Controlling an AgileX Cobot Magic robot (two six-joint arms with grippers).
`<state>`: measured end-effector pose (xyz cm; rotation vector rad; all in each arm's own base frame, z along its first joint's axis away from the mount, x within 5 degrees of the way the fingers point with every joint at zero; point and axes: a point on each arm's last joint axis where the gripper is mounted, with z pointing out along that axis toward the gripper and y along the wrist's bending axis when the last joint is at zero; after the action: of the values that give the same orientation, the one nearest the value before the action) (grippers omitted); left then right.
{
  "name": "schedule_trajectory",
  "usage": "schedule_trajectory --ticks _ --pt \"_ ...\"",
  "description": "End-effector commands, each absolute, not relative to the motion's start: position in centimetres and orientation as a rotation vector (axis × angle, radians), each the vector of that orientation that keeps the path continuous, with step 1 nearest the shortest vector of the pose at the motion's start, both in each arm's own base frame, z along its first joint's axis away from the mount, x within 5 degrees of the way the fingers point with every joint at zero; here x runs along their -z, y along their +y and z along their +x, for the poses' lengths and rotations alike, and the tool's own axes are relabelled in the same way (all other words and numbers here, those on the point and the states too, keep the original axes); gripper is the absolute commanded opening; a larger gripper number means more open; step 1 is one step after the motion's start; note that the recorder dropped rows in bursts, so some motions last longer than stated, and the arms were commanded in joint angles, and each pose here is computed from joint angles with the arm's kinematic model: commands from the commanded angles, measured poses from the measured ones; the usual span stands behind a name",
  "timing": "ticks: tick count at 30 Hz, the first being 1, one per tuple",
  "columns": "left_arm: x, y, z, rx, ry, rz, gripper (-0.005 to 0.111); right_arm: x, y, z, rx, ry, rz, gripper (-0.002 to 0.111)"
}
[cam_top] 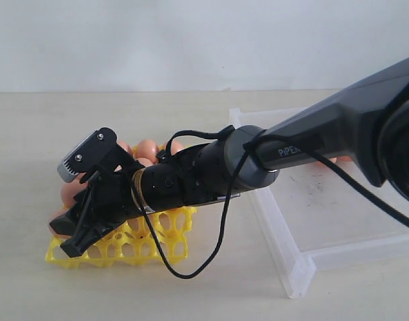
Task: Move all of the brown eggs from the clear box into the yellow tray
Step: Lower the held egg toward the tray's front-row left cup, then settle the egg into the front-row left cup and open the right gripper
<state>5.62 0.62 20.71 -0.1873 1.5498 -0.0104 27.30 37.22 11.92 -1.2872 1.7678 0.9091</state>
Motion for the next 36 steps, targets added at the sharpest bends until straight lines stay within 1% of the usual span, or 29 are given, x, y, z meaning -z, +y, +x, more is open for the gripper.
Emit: schedule_trajectory --ticks 1,18,29,31,32,33,34,36 --pt "-20.6 0.6 5.6 0.026 1.545 -0.199 0.004 -12.2 37.2 27.5 -0.886 1.776 -1.275 0.05" --pt "-20.6 0.6 5.6 0.026 1.548 -0.199 0.004 -12.2 37.2 27.5 -0.886 1.776 -1.275 0.05" --pt "-20.6 0.6 5.6 0.026 1.546 -0.199 0.004 -15.7 36.9 27.6 -0.88 1.754 -1.214 0.049" --pt "-20.6 0.6 5.6 0.026 1.546 -0.199 0.004 -16.1 36.7 27.8 -0.858 1.785 -1.186 0.042" --pt "-20.6 0.6 5.6 0.026 1.546 -0.199 0.004 -16.2 36.5 27.8 -0.844 1.812 -1.174 0.033" --pt "-20.6 0.6 5.6 0.026 1.546 -0.199 0.004 -16.0 36.3 27.9 -0.821 1.847 -1.171 0.02" --pt "-20.6 0.6 5.6 0.026 1.546 -0.199 0.004 -15.9 36.2 27.9 -0.806 1.868 -1.172 0.004" --pt "-20.6 0.6 5.6 0.026 1.548 -0.199 0.004 -15.5 36.0 28.1 -0.774 1.927 -1.159 -0.001"
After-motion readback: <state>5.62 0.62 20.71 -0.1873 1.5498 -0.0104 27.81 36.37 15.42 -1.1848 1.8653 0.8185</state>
